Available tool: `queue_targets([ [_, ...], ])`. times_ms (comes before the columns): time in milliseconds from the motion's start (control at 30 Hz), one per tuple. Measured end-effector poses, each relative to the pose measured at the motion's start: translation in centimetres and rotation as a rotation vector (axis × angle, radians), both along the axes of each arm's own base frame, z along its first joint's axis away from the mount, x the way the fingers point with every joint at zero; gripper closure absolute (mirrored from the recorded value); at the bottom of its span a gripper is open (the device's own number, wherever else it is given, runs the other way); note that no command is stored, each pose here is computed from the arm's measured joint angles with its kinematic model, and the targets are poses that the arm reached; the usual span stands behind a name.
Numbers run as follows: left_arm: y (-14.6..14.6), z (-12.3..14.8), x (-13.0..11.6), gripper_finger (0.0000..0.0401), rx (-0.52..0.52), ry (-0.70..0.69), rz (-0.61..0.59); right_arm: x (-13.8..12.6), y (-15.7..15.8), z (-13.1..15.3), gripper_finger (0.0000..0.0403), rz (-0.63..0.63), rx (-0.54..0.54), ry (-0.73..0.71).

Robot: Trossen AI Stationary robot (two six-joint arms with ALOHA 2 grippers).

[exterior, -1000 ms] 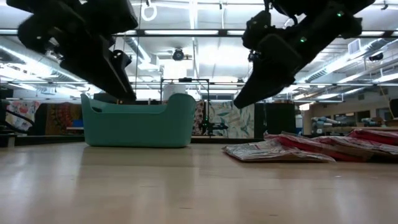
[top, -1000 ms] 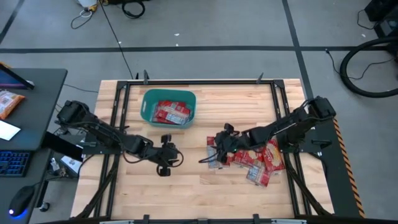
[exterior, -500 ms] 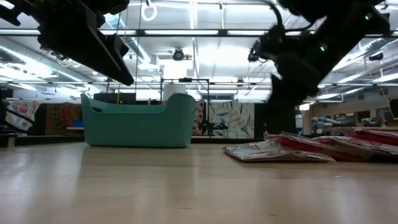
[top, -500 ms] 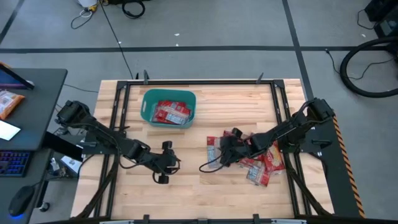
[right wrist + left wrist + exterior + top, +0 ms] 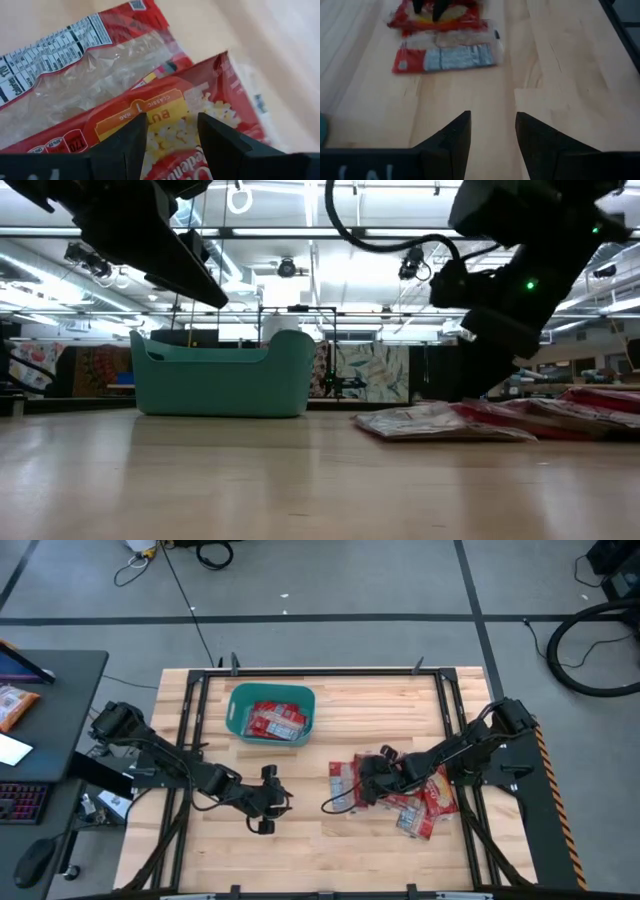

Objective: Sort popcorn bags into baskets
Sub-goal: Put the red popcorn pack into the green bin

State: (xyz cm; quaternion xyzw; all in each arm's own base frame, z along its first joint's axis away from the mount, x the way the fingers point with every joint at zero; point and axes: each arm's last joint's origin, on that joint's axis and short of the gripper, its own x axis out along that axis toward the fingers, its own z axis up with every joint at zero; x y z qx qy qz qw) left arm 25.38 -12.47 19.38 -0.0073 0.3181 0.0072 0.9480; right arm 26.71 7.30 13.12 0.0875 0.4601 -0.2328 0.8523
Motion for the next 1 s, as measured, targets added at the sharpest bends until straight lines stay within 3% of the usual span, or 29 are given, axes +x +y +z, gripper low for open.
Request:
queue_targets([
  [400, -0.1, 0.1, 0.1, 0.0241, 0.039, -0.01, -0.038, 6.7, 2.3, -2.5, 0.0221, 0.353, 0.138, -0.287],
  [600, -0.1, -0.5, 0.2, 0.0221, 0.052, 0.01, -0.038, 10.0, 3.4, -1.6, 0.0221, 0.485, 0.084, -0.281],
  [800, -1.1, -2.4, 1.1, 0.0208, -0.029, 0.065, -0.113, 10.3, 3.5, 1.7, 0.0221, 0.512, 0.019, -0.22],
  [1000, -2.2, -3.3, 3.0, 0.0215, -0.02, 0.097, -0.136, 7.8, 4.0, 5.7, 0.0221, 0.461, -0.106, -0.184],
])
